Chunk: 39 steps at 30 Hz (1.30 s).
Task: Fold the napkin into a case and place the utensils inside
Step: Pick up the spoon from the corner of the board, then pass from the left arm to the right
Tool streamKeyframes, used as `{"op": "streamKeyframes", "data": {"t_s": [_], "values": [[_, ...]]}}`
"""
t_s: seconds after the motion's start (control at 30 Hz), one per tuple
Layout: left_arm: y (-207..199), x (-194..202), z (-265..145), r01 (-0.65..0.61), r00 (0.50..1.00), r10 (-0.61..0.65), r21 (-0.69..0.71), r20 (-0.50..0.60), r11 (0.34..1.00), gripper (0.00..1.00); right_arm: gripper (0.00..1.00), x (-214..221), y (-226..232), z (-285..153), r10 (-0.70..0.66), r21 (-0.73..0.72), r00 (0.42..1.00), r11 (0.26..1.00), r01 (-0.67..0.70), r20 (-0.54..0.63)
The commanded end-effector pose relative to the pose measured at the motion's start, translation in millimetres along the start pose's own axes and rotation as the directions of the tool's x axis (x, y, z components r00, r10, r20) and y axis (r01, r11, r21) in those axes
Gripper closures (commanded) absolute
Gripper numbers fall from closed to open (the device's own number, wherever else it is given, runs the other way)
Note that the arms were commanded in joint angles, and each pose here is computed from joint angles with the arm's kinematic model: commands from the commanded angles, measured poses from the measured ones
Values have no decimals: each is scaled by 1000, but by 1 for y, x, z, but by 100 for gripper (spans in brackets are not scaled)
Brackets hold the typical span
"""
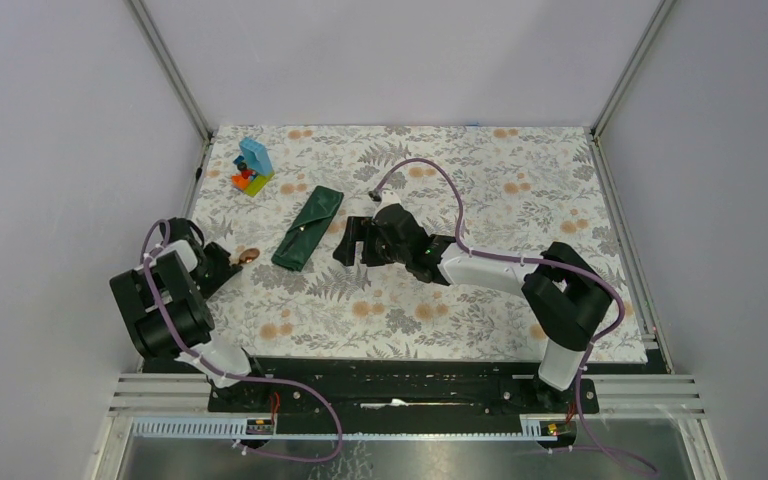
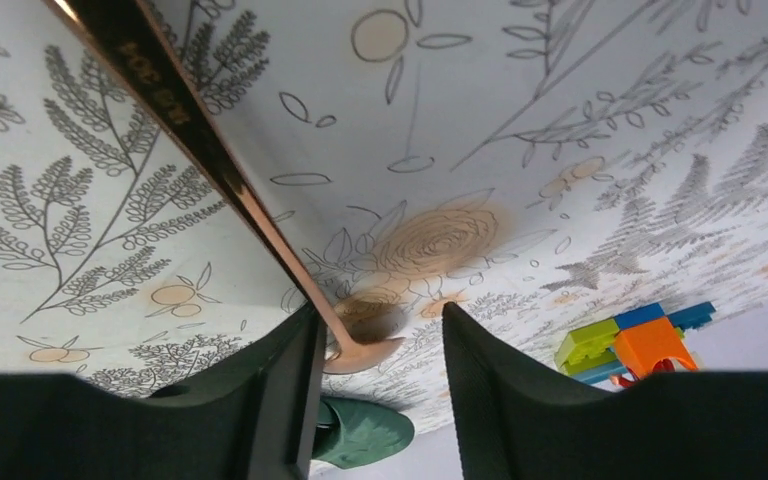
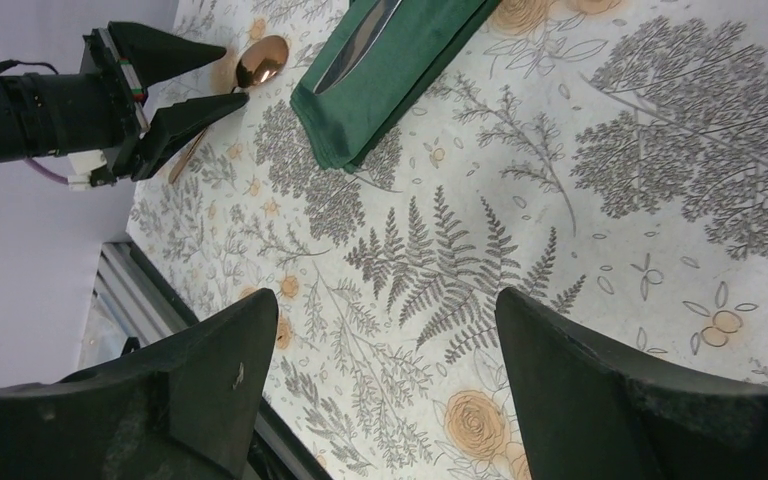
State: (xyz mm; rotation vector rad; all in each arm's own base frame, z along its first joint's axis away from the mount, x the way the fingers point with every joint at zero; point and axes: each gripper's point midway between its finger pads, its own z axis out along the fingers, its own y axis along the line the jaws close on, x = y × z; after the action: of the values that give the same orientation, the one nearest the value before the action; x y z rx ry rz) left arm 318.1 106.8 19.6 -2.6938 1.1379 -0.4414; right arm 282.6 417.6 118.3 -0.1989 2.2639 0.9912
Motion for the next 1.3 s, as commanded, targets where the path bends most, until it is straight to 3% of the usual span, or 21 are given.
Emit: {"op": "streamKeyframes", "data": {"t_s": [0.0, 0.1, 0.33, 0.57, 0.7, 0.77, 0.8, 0.87, 0.93, 0.97, 1.03, 1.13, 1.17, 1.27], "values": [[26, -23, 19, 69, 994, -60, -110, 89, 991, 55, 14, -31, 8, -12, -33, -2, 993, 999, 33, 112], [34, -20, 24, 63, 997, -56, -125, 61, 990, 77, 14, -33, 9, -13, -36, -1, 992, 999, 36, 119], [41, -14, 16, -4, 1000, 5, -118, 10, 993, 100, 15, -36, 7, -15, -45, 11, 991, 999, 44, 130], [27, -10, -28, -191, 981, 191, -17, 32, 982, 100, 15, -41, 7, -19, -67, 24, 986, 998, 65, 151], [16, -1, -62, -395, 918, 390, 100, 68, 913, 100, 13, -40, 19, -18, -209, -38, 971, 976, 215, 120], [2, 12, -86, -574, 819, 558, 172, 134, 800, 100, 13, -37, 26, -18, -337, -87, 936, 934, 346, 105], [-11, 22, -103, -677, 736, 648, 223, 195, 701, 100, 12, -36, 27, -19, -381, -102, 919, 915, 391, 107], [-30, 65, -139, -869, 460, 828, 354, 321, 346, 100, 12, -35, 28, -20, -438, -119, 891, 884, 451, 119], [-28, 104, -172, -912, 199, 869, 410, 453, -5, 100, 11, -33, 28, -21, -462, -135, 878, 869, 476, 125], [-21, 123, -184, -882, 99, 861, 444, 499, -156, 100, 11, -30, 32, -22, -474, -167, 872, 856, 489, 126], [3, 155, -202, -755, -54, 837, 527, 544, -391, 100, 11, -21, 42, -24, -478, -250, 870, 834, 492, 119], [60, 201, -235, -368, -225, 774, 684, 592, -630, 100, 11, -16, 54, -36, -422, -406, 900, 808, 427, 107], [87, 211, -249, -203, -282, 750, 727, 599, -656, 100, 11, -17, 57, -44, -390, -469, 915, 792, 391, 104], [159, 217, -278, 177, -431, 636, 751, 641, -636, 100, 11, -27, 66, -82, -306, -610, 945, 730, 309, 113]]}}
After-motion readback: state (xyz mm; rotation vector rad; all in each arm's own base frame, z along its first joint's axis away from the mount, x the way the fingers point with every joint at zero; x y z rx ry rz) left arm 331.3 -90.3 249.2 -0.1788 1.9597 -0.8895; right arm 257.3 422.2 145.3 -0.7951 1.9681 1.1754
